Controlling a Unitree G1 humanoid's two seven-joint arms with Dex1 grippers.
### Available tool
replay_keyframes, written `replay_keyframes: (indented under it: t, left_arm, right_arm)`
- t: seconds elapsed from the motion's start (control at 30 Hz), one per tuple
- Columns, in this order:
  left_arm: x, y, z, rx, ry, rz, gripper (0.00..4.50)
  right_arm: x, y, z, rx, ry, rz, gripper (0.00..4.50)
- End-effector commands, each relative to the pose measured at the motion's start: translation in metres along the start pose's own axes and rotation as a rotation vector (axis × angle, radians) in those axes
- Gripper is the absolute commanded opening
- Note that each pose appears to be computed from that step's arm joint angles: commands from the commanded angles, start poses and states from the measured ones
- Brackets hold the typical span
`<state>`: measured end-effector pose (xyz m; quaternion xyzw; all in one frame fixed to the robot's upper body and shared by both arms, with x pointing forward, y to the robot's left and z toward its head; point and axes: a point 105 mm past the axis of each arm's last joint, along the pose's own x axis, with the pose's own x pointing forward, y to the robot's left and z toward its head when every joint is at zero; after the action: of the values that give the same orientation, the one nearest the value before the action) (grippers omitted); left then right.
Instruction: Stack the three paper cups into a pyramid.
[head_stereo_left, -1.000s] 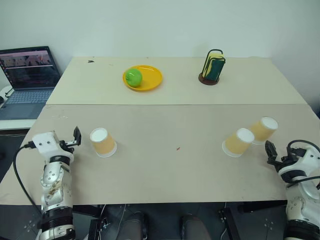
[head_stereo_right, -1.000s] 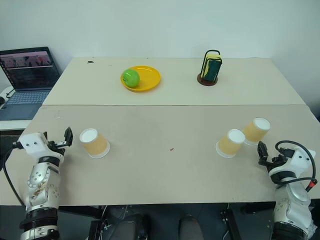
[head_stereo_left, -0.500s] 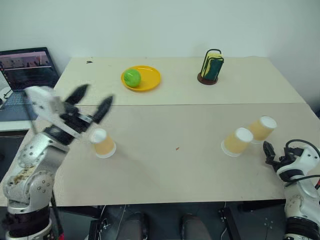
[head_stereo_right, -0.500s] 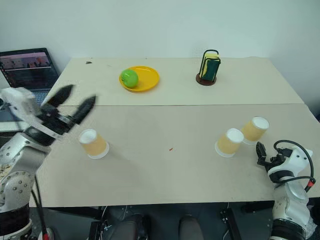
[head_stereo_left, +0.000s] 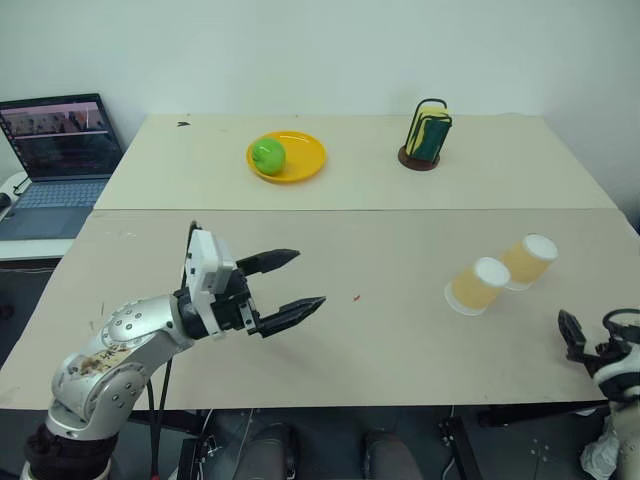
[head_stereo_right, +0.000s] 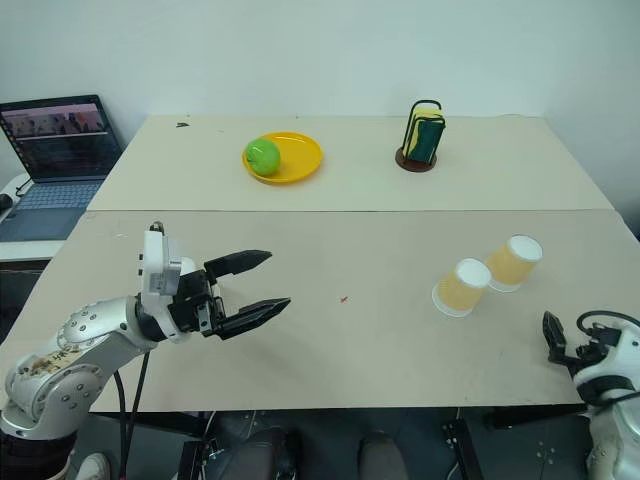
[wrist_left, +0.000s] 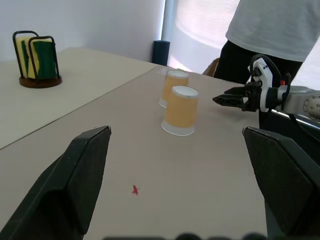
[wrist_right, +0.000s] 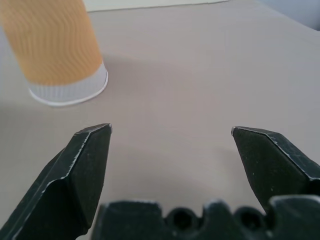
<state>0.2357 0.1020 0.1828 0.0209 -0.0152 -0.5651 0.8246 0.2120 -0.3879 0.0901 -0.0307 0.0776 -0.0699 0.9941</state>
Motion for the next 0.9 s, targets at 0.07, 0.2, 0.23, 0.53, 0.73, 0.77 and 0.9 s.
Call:
replay_keyframes:
  t: [0.07, 0.2, 0.23, 0.53, 0.73, 0.77, 0.9]
  left_arm:
    - [-0.001, -0.006, -0.009, 0.058, 0.066, -0.077, 4.5]
    - [-0.003, -0.004, -0.02, 0.073, 0.129, -0.086, 4.5]
    - [-0.004, -0.003, -0.02, 0.114, 0.138, -0.086, 4.5]
    - [-0.002, -0.002, -0.013, 0.191, 0.08, -0.07, 4.5]
    - [0.0, -0.006, -0.008, 0.193, 0.055, -0.076, 4.5]
    - [0.001, -0.006, -0.008, 0.194, 0.052, -0.077, 4.5]
    - [0.003, -0.007, -0.006, 0.203, 0.047, -0.079, 4.5]
  right_arm:
    - [-0.013, 0.034, 0.053, -0.09, -0.057, 0.245, 4.49]
    - [-0.018, 0.069, 0.081, -0.128, -0.08, 0.384, 4.49]
    - [-0.016, 0.078, 0.087, -0.135, -0.097, 0.401, 4.49]
    - [-0.001, 0.119, 0.102, -0.11, -0.153, 0.476, 4.49]
    - [0.003, 0.117, 0.095, -0.098, -0.127, 0.479, 4.49]
    - [0.003, 0.117, 0.095, -0.096, -0.126, 0.48, 4.49]
    - [0.013, 0.12, 0.09, -0.075, -0.123, 0.482, 4.49]
